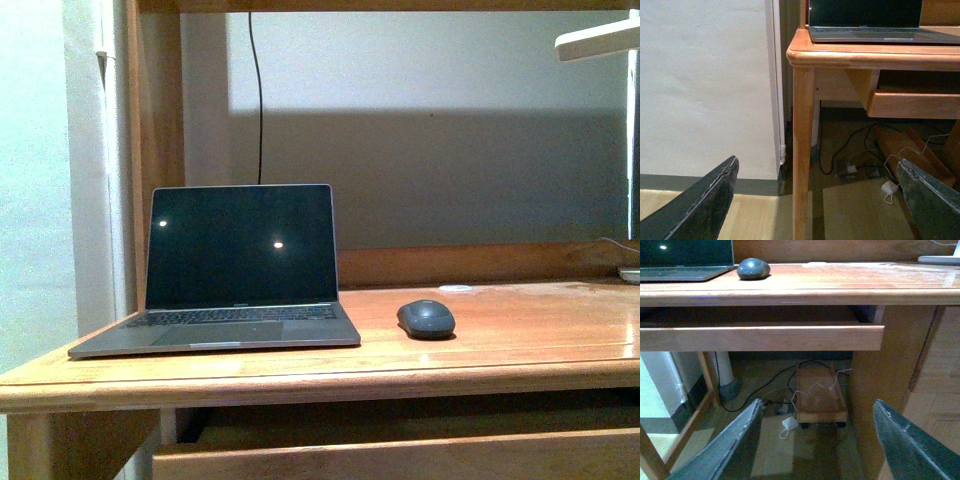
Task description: Place mouse
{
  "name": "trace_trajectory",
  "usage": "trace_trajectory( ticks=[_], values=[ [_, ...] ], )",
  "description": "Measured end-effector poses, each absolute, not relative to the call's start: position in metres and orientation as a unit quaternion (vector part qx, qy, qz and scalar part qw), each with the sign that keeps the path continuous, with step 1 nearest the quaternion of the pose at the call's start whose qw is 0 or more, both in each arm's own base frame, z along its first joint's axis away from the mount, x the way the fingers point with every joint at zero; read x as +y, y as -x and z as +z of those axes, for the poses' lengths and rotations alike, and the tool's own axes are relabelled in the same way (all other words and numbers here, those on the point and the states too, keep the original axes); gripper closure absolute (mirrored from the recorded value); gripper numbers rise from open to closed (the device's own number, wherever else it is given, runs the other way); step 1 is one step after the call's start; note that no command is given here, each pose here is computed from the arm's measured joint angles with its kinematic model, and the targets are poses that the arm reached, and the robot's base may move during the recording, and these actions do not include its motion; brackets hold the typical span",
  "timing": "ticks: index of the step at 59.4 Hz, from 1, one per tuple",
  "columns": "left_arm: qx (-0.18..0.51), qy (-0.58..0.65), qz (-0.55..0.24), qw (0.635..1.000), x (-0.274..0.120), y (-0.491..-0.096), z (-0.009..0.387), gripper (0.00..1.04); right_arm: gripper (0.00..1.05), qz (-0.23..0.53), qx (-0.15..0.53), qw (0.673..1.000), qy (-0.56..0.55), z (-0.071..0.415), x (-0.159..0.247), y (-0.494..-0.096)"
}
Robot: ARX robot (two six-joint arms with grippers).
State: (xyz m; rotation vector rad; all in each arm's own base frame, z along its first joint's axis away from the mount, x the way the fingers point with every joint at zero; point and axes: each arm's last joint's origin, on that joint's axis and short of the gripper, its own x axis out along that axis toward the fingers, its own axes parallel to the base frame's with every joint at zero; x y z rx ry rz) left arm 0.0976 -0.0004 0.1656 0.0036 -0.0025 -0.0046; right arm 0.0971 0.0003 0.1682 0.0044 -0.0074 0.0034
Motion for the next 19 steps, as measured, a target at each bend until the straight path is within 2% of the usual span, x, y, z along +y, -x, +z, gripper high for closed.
trace_trajectory(
  ticks=[6,8,19],
  values=[
    [-0.001,-0.002,-0.002,1.000,-0.0004,-0.0976,0.1656,0.08,0.08,0.002,-0.004,1.000,-0.002,0.1682,0.0003,-0.0971],
    [-0.001,-0.002,-0.002,1.000,-0.0004,-0.0976,0.1656,0.08,0.06,0.002,-0.004,1.000,-0.002,0.1682,0.0003,-0.0971],
    [-0.001,-0.002,-0.002,1.000,-0.0004,-0.0976,0.1656,0.08,0.07,0.002,-0.004,1.000,-0.002,0.1682,0.0003,-0.0971]
  ],
)
